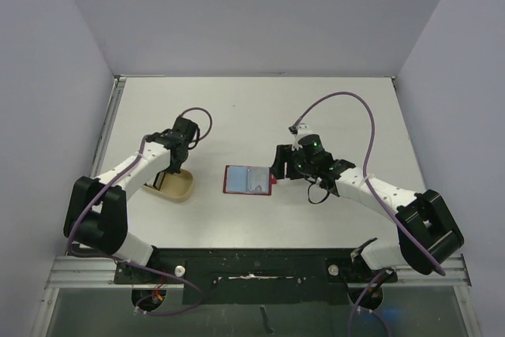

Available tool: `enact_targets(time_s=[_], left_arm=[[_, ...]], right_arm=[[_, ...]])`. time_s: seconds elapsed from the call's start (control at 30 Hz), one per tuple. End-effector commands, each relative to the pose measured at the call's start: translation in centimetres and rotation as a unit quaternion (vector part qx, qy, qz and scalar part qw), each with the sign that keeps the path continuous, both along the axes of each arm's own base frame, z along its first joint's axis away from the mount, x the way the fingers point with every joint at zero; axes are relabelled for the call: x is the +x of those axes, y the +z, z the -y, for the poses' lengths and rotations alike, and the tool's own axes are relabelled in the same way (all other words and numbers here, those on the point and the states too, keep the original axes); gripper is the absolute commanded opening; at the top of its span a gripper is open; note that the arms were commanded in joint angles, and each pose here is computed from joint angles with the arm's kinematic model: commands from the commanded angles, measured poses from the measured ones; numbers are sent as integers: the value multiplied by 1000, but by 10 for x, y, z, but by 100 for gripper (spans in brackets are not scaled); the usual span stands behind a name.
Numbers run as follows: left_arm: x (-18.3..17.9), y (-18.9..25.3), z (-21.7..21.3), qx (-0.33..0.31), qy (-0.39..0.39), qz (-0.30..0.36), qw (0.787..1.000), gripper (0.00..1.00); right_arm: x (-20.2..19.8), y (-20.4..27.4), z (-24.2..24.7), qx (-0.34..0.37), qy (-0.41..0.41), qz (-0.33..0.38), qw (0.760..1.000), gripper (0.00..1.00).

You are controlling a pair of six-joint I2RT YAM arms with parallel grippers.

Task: Put the credit cards into the card holder
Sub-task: Pick up the credit card from the storage box.

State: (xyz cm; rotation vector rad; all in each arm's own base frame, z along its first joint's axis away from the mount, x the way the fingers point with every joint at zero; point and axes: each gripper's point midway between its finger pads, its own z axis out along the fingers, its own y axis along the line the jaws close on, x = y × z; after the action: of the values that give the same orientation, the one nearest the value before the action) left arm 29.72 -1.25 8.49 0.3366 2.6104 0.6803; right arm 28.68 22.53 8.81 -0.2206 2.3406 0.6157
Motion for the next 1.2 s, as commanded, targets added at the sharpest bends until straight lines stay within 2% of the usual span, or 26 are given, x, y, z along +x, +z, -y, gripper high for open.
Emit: enact_targets(time_s=[0.0, 0.33, 0.63, 0.9, 1.17], left_arm=[[11, 30, 17, -59, 5, 43, 997, 0], [13, 71, 47, -182, 13, 94, 979, 0], [14, 93, 92, -328, -38, 127, 935, 0], [-3, 112, 156, -492, -133, 124, 851, 0], [-30, 141, 201, -631, -183, 106, 747, 0]], right_arm=[[13, 32, -11, 35, 8, 45, 998, 61], [4, 47, -25, 94, 26, 51, 994, 61], [-3, 70, -48, 171, 47, 64, 982, 58], [-7, 99, -67, 247, 75, 85, 962, 51], [-13, 129, -82, 284, 103, 114, 946, 47]])
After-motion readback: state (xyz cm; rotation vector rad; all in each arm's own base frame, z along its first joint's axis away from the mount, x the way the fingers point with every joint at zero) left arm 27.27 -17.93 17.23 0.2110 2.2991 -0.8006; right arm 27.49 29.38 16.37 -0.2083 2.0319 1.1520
